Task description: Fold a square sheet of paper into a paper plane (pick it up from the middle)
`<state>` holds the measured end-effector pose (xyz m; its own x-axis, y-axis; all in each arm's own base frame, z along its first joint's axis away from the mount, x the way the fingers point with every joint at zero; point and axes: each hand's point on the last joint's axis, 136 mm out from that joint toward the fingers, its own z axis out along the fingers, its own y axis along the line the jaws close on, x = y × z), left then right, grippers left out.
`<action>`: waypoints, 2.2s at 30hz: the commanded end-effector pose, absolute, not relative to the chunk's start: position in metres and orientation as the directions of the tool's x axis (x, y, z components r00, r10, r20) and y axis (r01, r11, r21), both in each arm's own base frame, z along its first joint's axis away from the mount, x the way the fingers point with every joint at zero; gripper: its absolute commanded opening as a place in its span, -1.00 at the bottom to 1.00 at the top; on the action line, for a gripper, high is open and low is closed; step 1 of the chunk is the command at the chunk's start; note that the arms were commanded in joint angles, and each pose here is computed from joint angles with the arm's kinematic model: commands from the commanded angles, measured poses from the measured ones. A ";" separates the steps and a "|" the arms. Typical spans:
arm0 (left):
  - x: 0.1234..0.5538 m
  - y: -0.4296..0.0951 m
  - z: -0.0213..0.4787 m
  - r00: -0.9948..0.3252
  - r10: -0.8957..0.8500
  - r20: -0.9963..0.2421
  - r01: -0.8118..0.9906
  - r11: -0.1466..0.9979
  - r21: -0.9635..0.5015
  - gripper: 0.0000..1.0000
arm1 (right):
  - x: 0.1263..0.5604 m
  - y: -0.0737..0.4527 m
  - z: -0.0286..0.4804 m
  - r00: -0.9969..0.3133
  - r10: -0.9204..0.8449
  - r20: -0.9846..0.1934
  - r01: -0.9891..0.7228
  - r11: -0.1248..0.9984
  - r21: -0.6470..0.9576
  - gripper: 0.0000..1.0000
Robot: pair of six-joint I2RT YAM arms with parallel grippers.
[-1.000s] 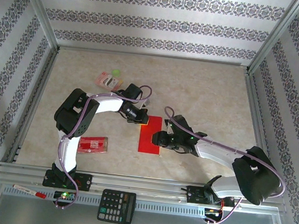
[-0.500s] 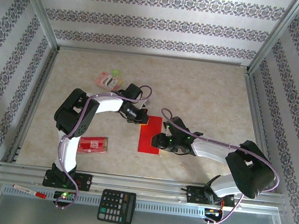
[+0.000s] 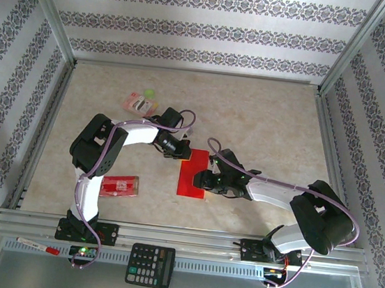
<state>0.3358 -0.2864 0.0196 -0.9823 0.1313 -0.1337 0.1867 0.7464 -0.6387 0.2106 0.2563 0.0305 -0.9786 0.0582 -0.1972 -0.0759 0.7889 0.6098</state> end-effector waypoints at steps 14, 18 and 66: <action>0.326 -0.271 -0.002 -0.989 0.138 -0.059 0.146 0.793 -0.592 -1.00 | 0.252 0.256 0.035 -0.940 0.317 -0.130 0.129 0.679 0.723 -0.28; 0.325 -0.271 -0.002 -0.989 0.139 -0.058 0.147 0.792 -0.592 -1.00 | 0.265 0.253 0.036 -0.934 0.332 -0.133 0.134 0.669 0.731 -0.35; 0.213 -0.342 0.064 -0.418 0.610 -0.673 0.787 0.614 0.068 -0.21 | 0.284 0.233 0.030 -0.827 0.552 0.105 0.439 0.517 0.735 -0.94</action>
<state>0.2085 -0.3320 0.0548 -0.4606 0.6050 -0.6495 0.7773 0.6282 0.0339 0.2802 0.2334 0.0314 -0.8297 0.5498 0.0965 0.4326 0.5239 0.7337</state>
